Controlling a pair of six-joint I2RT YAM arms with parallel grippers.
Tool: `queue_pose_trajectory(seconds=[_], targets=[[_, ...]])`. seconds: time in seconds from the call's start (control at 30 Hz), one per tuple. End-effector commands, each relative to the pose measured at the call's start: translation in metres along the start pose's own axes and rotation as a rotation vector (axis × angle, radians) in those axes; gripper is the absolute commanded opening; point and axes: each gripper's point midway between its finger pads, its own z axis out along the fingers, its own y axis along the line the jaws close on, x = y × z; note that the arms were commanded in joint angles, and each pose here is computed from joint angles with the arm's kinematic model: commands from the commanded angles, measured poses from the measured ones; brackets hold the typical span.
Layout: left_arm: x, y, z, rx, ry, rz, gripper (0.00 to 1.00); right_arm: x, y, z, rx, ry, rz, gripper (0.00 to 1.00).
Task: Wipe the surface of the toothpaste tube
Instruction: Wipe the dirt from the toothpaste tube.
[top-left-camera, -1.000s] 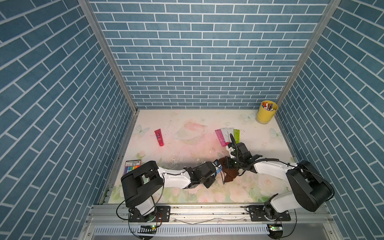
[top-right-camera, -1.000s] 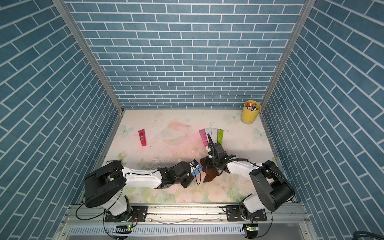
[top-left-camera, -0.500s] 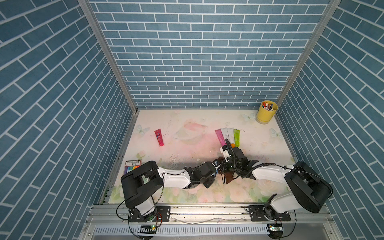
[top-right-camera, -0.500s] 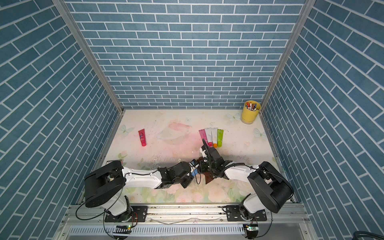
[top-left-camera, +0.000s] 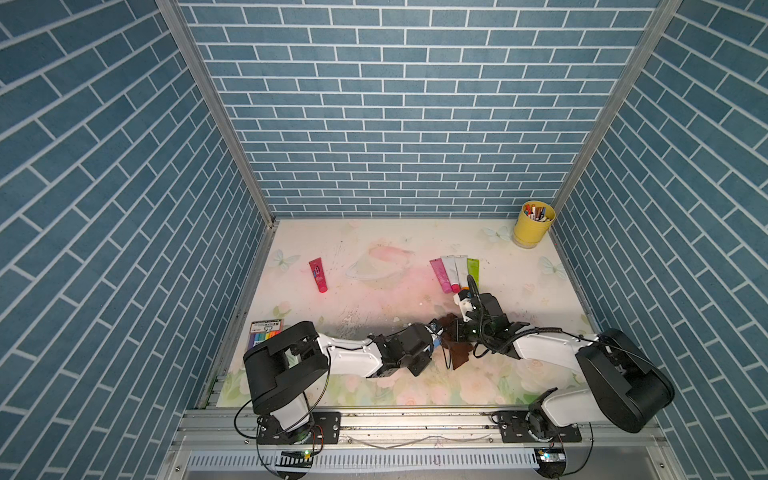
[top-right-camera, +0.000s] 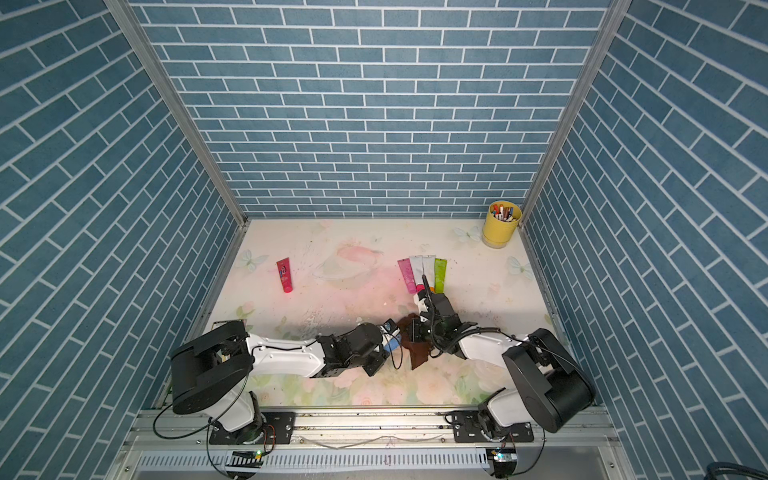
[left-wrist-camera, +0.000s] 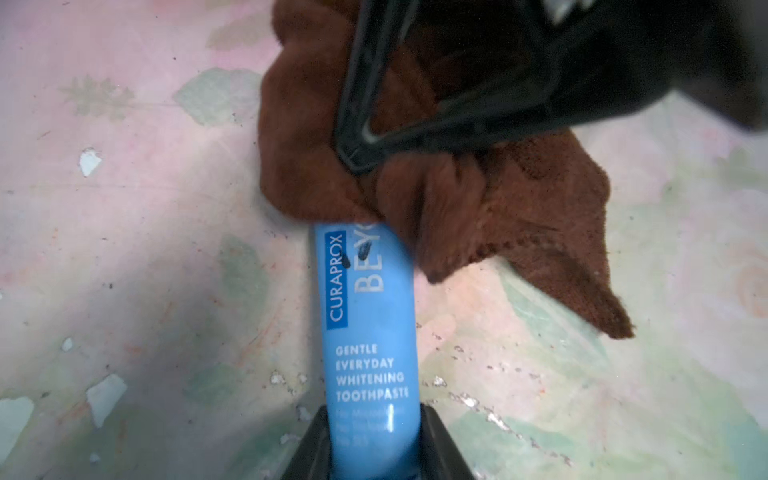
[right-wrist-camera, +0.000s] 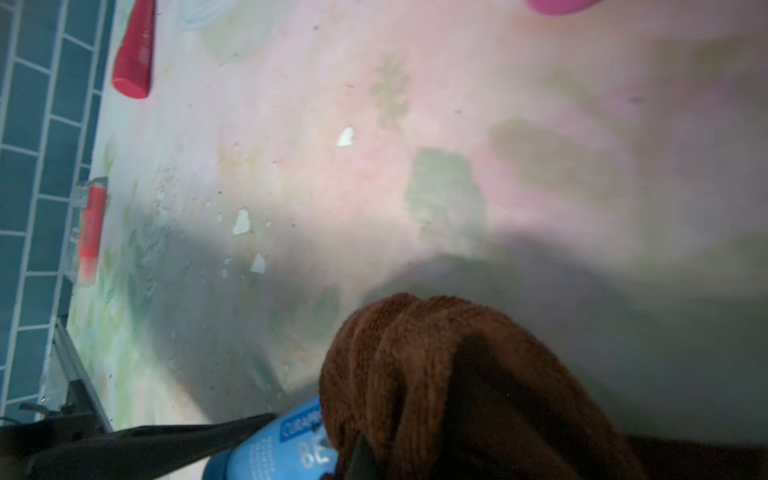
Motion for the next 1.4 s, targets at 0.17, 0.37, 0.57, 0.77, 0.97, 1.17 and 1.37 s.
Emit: queue_pose_trajectory(seconds=[0.17, 0.37, 0.57, 0.77, 0.97, 1.17, 1.37], targets=[[0.003, -0.008, 0.001, 0.034, 0.001, 0.018, 0.06, 0.033, -0.029, 0.000, 0.085, 0.153, 0.079, 0.00], [0.002, -0.009, 0.004, 0.037, 0.005, 0.023, 0.05, 0.064, 0.030, 0.006, -0.072, 0.272, -0.034, 0.00], [-0.001, -0.012, 0.005, 0.047, 0.002, 0.026, 0.05, 0.088, 0.072, 0.006, -0.209, 0.338, -0.086, 0.00], [-0.001, -0.012, 0.004, 0.051, -0.002, 0.028, 0.04, 0.090, 0.077, 0.010, -0.237, 0.354, -0.088, 0.00], [-0.001, -0.012, 0.002, 0.054, -0.007, 0.027, 0.03, 0.073, 0.019, 0.019, -0.039, 0.296, 0.028, 0.00], [-0.003, -0.012, -0.004, 0.053, -0.029, 0.023, 0.02, 0.038, -0.044, 0.007, 0.189, 0.173, 0.103, 0.00], [-0.002, -0.012, -0.008, 0.054, -0.039, 0.022, 0.02, 0.019, -0.059, -0.010, 0.301, 0.127, 0.076, 0.00]])
